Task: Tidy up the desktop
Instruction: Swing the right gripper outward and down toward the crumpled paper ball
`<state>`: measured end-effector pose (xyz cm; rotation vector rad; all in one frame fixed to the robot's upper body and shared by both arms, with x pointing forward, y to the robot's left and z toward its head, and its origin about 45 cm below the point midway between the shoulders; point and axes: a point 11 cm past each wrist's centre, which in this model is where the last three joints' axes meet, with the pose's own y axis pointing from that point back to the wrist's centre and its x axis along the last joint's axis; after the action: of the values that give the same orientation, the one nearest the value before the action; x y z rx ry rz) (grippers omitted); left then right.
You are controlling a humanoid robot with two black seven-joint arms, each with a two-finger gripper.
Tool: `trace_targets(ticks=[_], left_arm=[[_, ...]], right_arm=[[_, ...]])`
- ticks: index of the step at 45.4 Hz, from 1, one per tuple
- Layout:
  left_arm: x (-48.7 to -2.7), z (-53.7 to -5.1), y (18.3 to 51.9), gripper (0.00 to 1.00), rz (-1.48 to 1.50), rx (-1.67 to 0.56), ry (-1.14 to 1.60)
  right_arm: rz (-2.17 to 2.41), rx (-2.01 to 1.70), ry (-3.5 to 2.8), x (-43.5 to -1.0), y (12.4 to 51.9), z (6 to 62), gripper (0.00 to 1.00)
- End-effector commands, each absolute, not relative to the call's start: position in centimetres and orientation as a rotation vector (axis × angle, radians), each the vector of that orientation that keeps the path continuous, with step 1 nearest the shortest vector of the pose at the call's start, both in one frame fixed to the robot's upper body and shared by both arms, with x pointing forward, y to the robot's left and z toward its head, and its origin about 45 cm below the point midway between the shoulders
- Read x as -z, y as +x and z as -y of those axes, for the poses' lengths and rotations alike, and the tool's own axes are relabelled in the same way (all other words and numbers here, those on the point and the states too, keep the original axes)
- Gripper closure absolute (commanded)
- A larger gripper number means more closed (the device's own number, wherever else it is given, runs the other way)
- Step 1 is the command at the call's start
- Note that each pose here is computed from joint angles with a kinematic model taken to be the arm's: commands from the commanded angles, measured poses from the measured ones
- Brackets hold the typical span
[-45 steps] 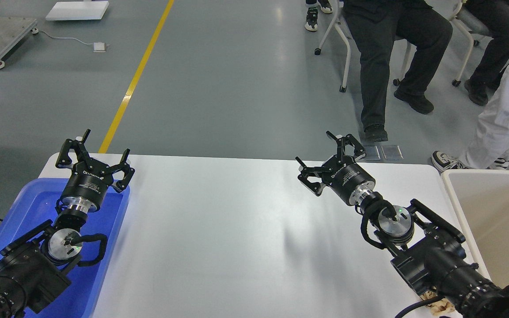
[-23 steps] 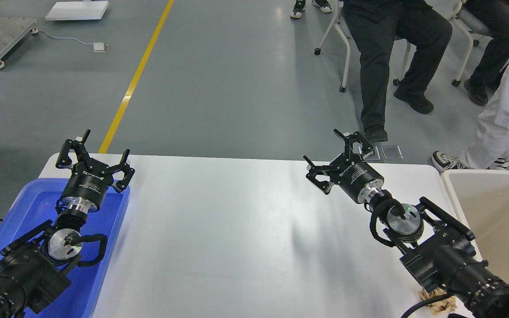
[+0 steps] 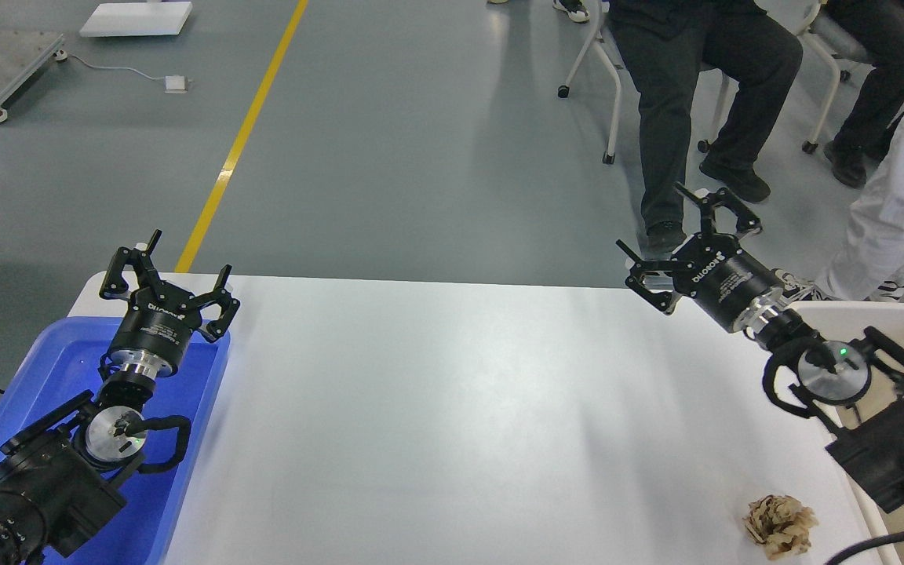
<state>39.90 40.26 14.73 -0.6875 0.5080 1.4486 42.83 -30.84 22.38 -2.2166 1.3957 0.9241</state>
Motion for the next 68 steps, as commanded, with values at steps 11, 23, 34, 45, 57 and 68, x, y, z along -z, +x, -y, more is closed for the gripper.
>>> trace_targets(ticks=[11, 23, 34, 45, 57, 68], left_arm=[[-14.8, -40.3, 39.9, 0.0, -0.508, -1.448, -0.688], [-14.8, -40.3, 39.9, 0.0, -0.508, -1.448, -0.688], [-14.7, -40.3, 39.9, 0.0, -0.508, -1.449, -0.688], [-14.8, -40.3, 39.9, 0.0, -0.508, -1.448, -0.688], [-14.8, -40.3, 39.9, 0.0, -0.508, -1.448, -0.688], [-14.8, -40.3, 39.9, 0.0, -0.508, -1.448, -0.688]], right_arm=[[-1.399, -0.425, -2.806, -29.5, 37.7, 35.1, 0.0], [-1.436, -0.035, -3.332, -27.5, 33.1, 36.9, 0.0], [-1.459, 0.287, -3.642, -25.4, 30.6, 40.0, 0.0], [-1.454, 0.677, -3.917, -24.1, 29.1, 43.4, 0.0], [-1.323, 0.838, -4.142, -18.2, 25.0, 44.9, 0.0], [-1.314, 0.796, -4.142, -15.4, 23.6, 43.9, 0.0]])
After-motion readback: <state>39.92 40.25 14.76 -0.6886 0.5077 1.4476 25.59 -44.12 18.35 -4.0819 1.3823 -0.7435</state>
